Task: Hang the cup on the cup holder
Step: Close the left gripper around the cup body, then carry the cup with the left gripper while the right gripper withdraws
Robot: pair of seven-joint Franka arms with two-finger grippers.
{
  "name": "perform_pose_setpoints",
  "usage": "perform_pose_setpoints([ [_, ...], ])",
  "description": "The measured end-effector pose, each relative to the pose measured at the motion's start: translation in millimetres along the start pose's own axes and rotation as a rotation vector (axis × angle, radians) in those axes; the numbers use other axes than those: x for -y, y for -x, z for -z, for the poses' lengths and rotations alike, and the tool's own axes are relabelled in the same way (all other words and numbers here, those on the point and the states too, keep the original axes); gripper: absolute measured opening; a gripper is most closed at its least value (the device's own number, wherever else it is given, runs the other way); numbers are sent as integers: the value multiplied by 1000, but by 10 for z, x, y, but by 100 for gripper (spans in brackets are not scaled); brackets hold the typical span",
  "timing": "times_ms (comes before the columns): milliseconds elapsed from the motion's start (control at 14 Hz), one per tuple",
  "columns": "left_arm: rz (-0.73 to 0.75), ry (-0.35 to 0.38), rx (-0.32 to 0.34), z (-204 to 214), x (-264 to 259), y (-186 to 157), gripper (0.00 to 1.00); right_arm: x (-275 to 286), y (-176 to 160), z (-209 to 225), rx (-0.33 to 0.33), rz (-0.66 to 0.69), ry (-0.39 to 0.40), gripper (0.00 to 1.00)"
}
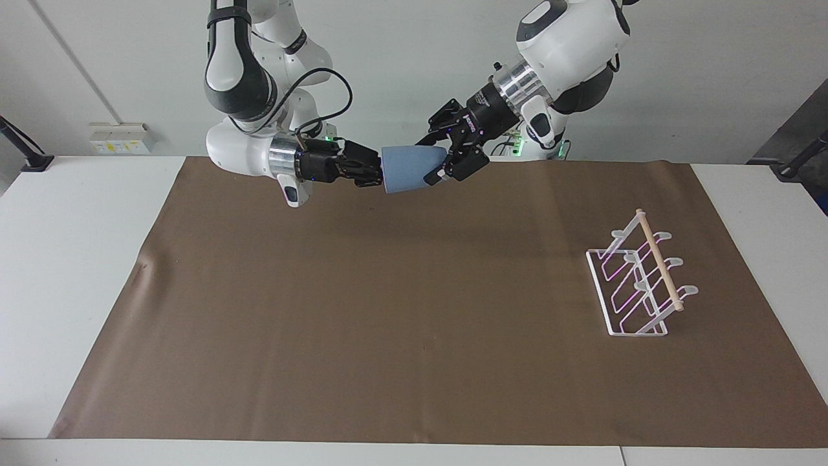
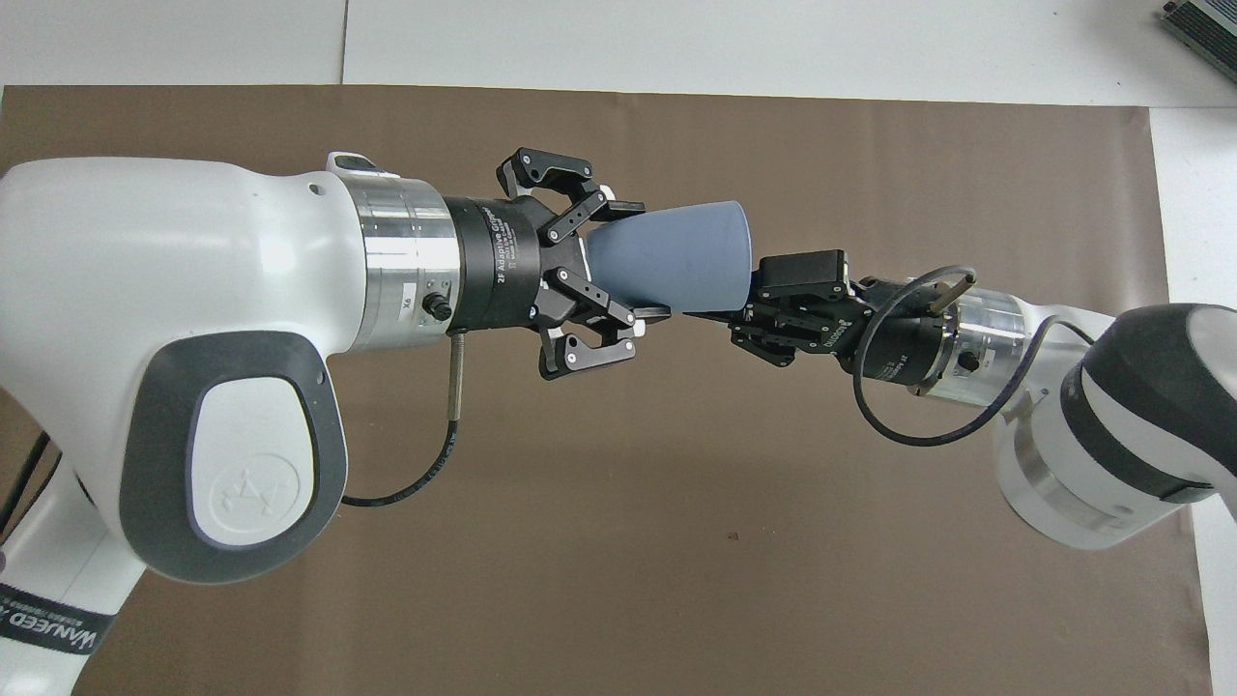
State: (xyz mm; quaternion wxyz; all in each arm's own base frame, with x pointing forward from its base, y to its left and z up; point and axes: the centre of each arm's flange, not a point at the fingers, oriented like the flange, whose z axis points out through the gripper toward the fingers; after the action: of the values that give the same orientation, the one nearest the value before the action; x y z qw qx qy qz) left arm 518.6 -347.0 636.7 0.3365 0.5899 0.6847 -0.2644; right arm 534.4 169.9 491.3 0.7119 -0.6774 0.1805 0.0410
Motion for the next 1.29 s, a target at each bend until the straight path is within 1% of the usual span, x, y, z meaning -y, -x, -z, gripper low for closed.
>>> perform_pose_setpoints([
  [71, 1, -1, -3, -14, 5, -15, 77, 1, 1, -1, 0, 0, 0, 33],
  [143, 2, -1, -5, -19, 7, -24, 77, -2, 0, -2, 0, 0, 0, 34],
  [286, 2, 1, -5, -17, 10, -26, 77, -3, 0, -2, 0, -1, 0, 33],
  [500, 3, 2, -6, -16, 13, -32, 77, -3, -1, -1, 0, -1, 0, 35],
  [643, 3, 3, -7, -17, 15, -40, 77, 1, -7, 11, -2, 0, -1, 38],
  [714, 4, 3, -9, -20, 12, -50, 77, 6, -13, 22, -4, 0, -2, 47],
  [786, 5, 3, -11, -23, 9, -61, 77, 13, -19, 33, -6, 1, -3, 59],
  [857, 6, 3, -13, -25, 6, -70, 77, 17, -23, 40, -8, 2, -3, 67],
  [929, 7, 3, -13, -25, 4, -74, 77, 19, -26, 46, -9, 2, -4, 67],
  [1000, 7, 4, -13, -22, 3, -74, 77, 20, -29, 52, -10, 2, -4, 73],
  [1143, 7, 9, -12, 4, -6, -74, 77, 20, -38, 67, -14, 1, -5, 94],
  [1214, 7, 12, -12, 20, -10, -73, 77, 20, -41, 73, -15, 2, -4, 100],
  [1286, 4, 14, -13, 33, -16, -77, 77, 19, -49, 92, -17, 4, 1, 100],
])
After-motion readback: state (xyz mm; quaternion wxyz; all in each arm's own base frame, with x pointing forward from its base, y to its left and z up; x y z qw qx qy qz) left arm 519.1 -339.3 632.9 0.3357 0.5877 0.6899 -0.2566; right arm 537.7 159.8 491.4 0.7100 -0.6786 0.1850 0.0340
